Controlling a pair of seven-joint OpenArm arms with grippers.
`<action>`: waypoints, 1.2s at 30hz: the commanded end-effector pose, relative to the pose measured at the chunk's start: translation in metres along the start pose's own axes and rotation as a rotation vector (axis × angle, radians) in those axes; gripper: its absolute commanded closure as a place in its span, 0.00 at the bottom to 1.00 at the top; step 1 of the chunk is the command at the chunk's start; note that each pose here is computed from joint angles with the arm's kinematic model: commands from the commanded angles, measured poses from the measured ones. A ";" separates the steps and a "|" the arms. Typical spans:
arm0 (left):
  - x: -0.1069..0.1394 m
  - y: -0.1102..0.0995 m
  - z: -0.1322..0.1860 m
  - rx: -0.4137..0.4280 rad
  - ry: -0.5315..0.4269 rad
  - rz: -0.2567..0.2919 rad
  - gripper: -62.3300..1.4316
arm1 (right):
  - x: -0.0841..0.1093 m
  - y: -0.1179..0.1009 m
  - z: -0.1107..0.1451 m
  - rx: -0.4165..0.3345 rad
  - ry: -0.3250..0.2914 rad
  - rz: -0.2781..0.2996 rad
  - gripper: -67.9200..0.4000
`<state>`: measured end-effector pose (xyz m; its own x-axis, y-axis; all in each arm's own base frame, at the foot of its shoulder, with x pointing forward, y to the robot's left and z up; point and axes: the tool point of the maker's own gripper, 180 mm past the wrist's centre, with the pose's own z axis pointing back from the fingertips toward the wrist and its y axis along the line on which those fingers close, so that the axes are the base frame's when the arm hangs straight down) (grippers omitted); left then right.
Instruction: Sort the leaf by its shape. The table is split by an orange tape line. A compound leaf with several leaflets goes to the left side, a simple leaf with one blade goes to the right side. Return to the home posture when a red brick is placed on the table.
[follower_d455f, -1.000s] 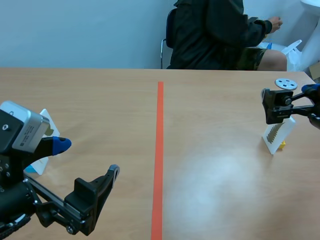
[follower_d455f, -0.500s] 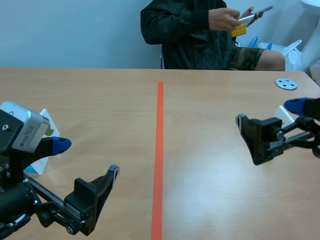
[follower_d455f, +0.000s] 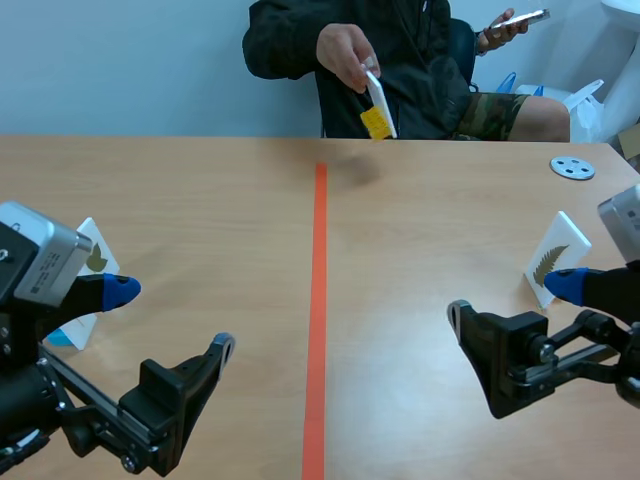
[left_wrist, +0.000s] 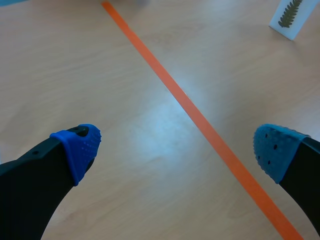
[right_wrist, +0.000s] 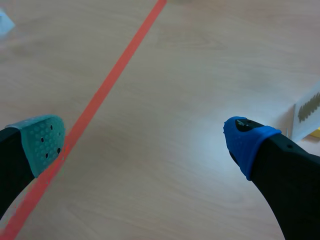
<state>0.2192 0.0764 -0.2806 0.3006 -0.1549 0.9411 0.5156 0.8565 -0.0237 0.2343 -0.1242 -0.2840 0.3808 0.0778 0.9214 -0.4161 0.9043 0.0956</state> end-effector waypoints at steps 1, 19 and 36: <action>0.014 -0.005 0.000 -0.020 -0.045 0.001 0.00 | 0.011 0.010 -0.003 0.032 -0.032 0.024 0.00; 0.014 -0.007 0.000 -0.029 -0.045 0.001 0.00 | 0.006 0.032 -0.011 0.082 -0.022 0.036 0.00; 0.014 -0.020 0.000 -0.097 -0.045 -0.001 0.00 | 0.004 0.031 -0.011 0.076 -0.012 0.055 0.00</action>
<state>0.2106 0.0630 -0.2800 0.2997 -0.1547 0.9414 0.5822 0.8114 -0.0520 0.2240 -0.0900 -0.2963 0.3985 0.1233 0.9088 -0.4906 0.8659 0.0976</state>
